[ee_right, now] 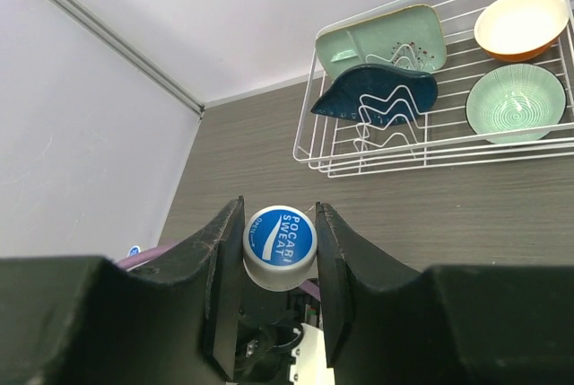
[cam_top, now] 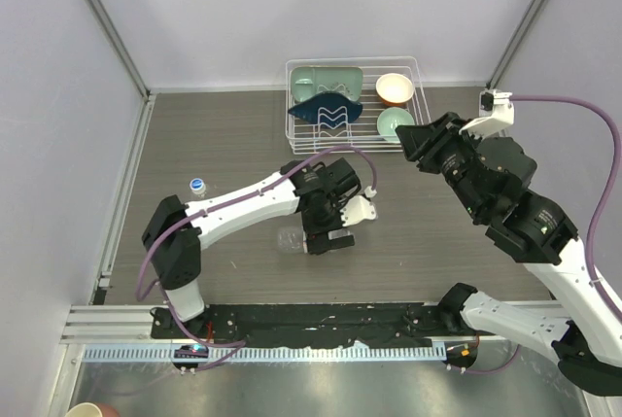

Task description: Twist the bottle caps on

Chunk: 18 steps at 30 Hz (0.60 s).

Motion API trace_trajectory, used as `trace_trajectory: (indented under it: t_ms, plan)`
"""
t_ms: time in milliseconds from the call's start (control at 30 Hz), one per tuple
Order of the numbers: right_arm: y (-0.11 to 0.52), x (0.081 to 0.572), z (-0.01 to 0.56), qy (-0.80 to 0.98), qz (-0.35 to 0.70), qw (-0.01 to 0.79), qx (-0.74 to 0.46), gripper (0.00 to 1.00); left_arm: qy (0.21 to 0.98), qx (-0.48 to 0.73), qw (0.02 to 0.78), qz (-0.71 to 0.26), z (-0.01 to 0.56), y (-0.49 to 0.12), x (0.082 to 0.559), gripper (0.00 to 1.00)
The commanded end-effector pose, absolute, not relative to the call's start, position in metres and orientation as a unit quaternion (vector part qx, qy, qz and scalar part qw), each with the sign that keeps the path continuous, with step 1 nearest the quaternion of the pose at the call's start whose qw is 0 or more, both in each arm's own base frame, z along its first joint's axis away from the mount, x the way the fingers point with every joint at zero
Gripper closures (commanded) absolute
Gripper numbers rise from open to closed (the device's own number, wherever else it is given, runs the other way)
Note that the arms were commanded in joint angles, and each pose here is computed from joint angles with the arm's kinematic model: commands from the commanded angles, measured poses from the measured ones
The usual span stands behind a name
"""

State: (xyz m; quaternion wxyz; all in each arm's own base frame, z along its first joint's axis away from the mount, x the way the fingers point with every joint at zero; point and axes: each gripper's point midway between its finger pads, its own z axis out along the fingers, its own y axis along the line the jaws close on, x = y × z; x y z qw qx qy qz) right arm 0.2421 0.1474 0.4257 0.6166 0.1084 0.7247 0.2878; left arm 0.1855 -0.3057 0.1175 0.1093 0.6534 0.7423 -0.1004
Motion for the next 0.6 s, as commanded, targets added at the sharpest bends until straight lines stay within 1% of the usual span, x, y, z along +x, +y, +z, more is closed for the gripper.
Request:
trace_trajectory:
  t_ms: [0,200,367,567]
  plan:
    - [0.143,0.243,0.441,0.712,0.286,0.632,0.113,0.8,0.737,0.655,0.144,-0.079,0.112,-0.295,0.199,0.0]
    - [0.147,0.245,0.439,0.717,0.287,0.626,0.109,0.8,0.743,0.652,0.129,-0.082,0.094,-0.281,0.202,0.0]
    - [0.149,0.247,0.439,0.718,0.287,0.624,0.11,0.8,0.739,0.656,0.137,-0.068,0.077,-0.275,0.21,0.0]
    - [0.152,0.249,0.443,0.718,0.288,0.624,0.109,0.8,0.744,0.655,0.116,-0.065,0.047,-0.269,0.214,0.0]
